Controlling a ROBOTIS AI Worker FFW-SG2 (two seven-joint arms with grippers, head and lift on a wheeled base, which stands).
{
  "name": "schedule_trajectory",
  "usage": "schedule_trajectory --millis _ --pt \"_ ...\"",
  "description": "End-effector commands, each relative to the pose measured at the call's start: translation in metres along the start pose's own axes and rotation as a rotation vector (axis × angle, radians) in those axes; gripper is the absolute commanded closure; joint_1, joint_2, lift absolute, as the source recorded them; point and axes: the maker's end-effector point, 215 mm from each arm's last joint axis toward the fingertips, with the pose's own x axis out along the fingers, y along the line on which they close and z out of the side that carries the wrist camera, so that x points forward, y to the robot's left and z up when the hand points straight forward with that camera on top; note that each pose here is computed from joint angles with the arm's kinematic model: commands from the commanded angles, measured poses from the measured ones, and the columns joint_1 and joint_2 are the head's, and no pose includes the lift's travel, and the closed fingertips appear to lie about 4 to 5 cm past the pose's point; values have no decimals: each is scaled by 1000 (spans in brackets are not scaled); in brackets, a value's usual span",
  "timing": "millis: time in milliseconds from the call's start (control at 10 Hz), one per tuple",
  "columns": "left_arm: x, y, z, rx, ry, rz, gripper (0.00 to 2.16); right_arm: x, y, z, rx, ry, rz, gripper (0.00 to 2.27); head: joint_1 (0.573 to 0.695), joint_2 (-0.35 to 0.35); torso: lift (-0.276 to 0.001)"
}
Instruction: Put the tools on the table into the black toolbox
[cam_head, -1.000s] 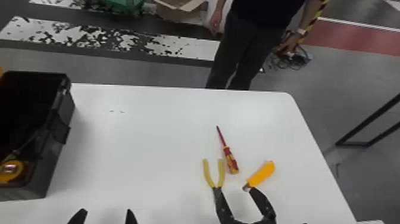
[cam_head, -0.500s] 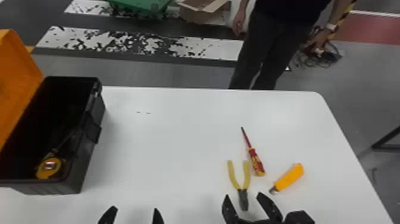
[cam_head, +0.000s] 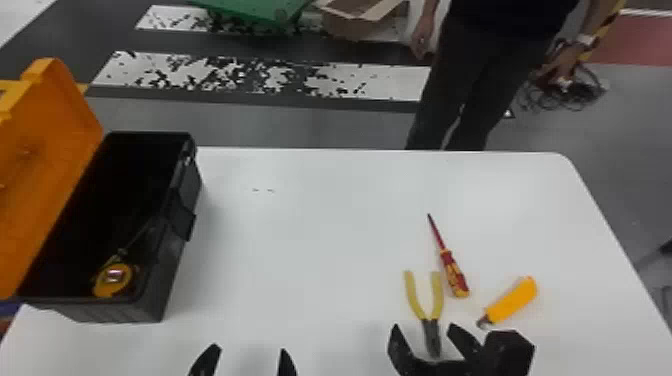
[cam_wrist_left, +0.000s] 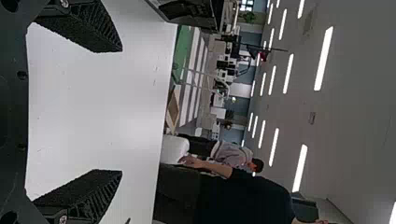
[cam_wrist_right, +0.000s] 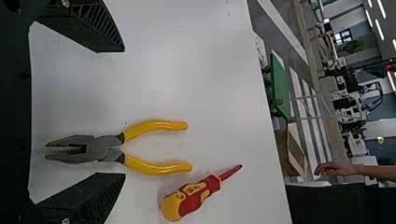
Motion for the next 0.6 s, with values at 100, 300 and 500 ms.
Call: schedule_trajectory --millis 100,300,500 --pt "-1 0 -1 2 4 -2 60 8 -8 3 -4 39 -21 49 695 -44 -75" --pt "-3 1 -2 2 7 -2 60 13 -20 0 -1 87 -37 53 695 -56 -75" --pt "-4 0 -2 2 8 -6 60 17 -21 -7 2 129 -40 60 695 -72 -75"
